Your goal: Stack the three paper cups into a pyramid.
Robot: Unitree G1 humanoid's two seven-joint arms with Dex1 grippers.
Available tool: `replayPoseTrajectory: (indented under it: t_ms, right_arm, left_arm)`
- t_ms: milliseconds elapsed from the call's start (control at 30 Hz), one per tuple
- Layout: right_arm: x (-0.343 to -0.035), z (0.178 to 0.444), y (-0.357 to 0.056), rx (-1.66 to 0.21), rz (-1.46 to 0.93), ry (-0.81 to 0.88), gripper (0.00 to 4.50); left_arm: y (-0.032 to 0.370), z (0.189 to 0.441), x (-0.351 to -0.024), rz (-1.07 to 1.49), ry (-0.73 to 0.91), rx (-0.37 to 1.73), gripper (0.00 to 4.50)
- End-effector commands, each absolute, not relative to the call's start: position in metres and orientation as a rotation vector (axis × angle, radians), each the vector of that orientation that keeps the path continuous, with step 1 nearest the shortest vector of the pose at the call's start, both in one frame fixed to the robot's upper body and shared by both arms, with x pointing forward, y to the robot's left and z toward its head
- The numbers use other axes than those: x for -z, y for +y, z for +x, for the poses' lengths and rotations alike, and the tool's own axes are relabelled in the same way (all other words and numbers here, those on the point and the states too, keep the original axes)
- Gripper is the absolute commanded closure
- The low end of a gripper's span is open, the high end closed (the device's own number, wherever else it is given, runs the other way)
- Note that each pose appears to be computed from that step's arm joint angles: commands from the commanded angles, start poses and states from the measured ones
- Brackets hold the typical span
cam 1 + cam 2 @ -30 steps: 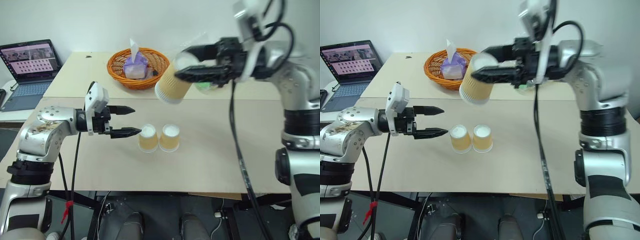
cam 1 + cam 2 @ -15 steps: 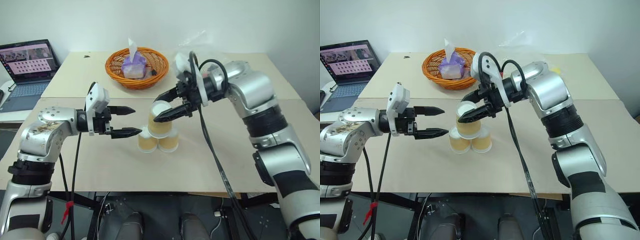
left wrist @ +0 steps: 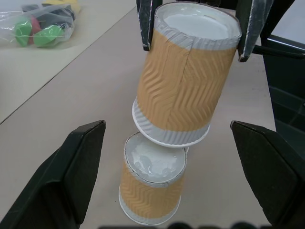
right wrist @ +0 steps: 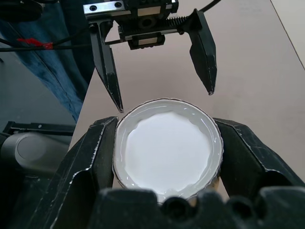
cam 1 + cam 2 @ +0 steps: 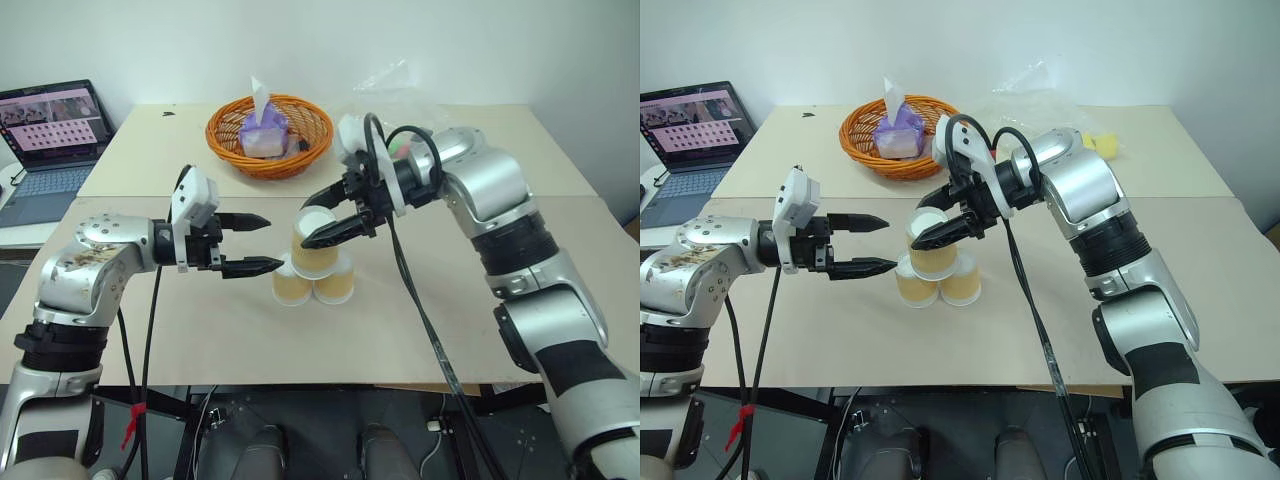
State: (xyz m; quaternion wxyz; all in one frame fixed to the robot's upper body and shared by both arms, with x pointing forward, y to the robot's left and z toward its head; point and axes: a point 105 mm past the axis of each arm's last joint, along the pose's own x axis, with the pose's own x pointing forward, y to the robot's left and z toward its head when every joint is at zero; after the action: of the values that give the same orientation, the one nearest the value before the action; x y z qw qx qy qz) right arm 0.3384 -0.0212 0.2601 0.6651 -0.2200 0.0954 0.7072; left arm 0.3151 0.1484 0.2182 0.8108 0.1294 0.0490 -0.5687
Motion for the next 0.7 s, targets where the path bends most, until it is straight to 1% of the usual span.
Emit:
replayPoseTrajectory:
  t_ms: [33, 233, 567, 633, 667, 700]
  right_arm:
    - [-0.285, 0.336, -0.017, -1.616, -0.529, 0.131, 1.66]
    - [-0.277, 0.343, -0.014, -1.626, -0.524, 0.167, 1.66]
    - [-0.272, 0.346, -0.012, -1.639, -0.52, 0.173, 1.66]
    - [-0.273, 0.347, -0.012, -1.634, -0.518, 0.169, 0.74]
    - [-0.273, 0.348, -0.011, -1.632, -0.517, 0.166, 0.62]
    - [-0.274, 0.348, -0.011, -1.63, -0.518, 0.163, 0.24]
  left_arm:
    - [0.149, 0.311, -0.226, 0.303, 0.069, 1.213, 0.0]
    - [0.15, 0.31, -0.225, 0.302, 0.071, 1.207, 0.0]
    - [0.153, 0.309, -0.226, 0.31, 0.076, 1.193, 0.0]
    - [0.153, 0.309, -0.226, 0.31, 0.076, 1.19, 0.0]
    - [0.153, 0.309, -0.226, 0.312, 0.077, 1.189, 0.0]
    - [0.154, 0.309, -0.226, 0.312, 0.077, 1.188, 0.0]
